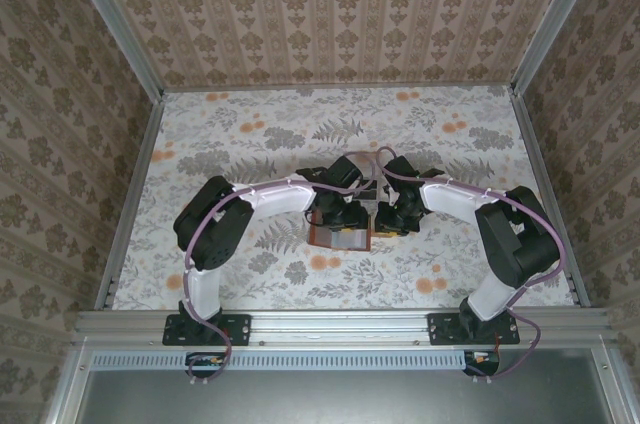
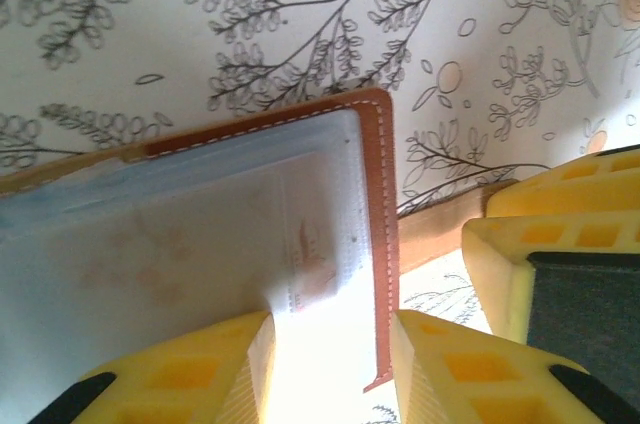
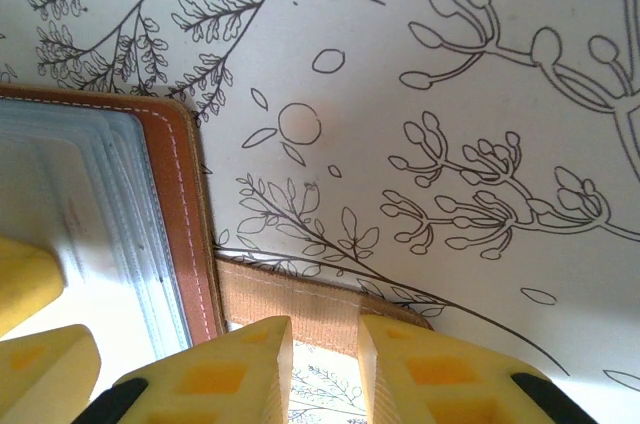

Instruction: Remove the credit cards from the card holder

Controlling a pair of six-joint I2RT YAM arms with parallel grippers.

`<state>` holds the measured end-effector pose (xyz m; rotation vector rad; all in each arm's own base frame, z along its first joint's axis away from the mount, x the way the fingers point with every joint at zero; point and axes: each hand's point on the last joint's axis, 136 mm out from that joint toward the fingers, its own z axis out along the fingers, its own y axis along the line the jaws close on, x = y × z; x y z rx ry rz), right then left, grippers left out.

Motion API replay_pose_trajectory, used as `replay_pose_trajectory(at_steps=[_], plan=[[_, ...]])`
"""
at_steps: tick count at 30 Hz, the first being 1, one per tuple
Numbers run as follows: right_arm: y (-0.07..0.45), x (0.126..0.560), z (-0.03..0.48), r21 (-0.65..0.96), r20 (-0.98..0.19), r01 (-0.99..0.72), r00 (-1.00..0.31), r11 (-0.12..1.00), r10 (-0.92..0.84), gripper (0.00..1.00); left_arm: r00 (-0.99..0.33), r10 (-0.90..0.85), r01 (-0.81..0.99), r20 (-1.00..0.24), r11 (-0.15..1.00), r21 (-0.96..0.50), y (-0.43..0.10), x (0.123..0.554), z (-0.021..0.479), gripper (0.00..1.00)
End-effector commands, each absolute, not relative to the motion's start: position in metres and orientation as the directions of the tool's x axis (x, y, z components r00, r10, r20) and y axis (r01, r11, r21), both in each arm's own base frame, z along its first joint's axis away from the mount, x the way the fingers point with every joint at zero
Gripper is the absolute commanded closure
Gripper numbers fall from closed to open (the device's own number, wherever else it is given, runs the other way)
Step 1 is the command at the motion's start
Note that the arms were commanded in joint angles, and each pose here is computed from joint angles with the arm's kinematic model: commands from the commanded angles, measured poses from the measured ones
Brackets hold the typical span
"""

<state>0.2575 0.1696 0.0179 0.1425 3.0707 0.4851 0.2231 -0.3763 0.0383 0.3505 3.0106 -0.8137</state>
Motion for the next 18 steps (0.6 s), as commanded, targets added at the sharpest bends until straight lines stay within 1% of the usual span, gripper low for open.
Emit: replay_pose_trajectory(at_steps=[1, 8, 18], plan=[[0.163, 0.249, 0.009, 0.274, 0.004, 0.088, -0.996, 0.958, 0.091, 0.74, -0.971, 0.234, 0.236, -0.051, 0.899, -0.37, -0.354, 0.221, 0.031, 0.62], [0.164, 0.249, 0.008, 0.274, 0.007, 0.087, -0.996, 0.958, 0.088, 0.74, -0.964, 0.259, 0.267, -0.068, 0.922, -0.281, -0.343, 0.225, 0.035, 0.59], [0.165, 0.251, 0.011, 0.276, 0.004, 0.083, -0.996, 0.958, 0.085, 0.74, -0.953, 0.286, 0.299, -0.095, 0.939, -0.172, -0.329, 0.231, 0.043, 0.57]])
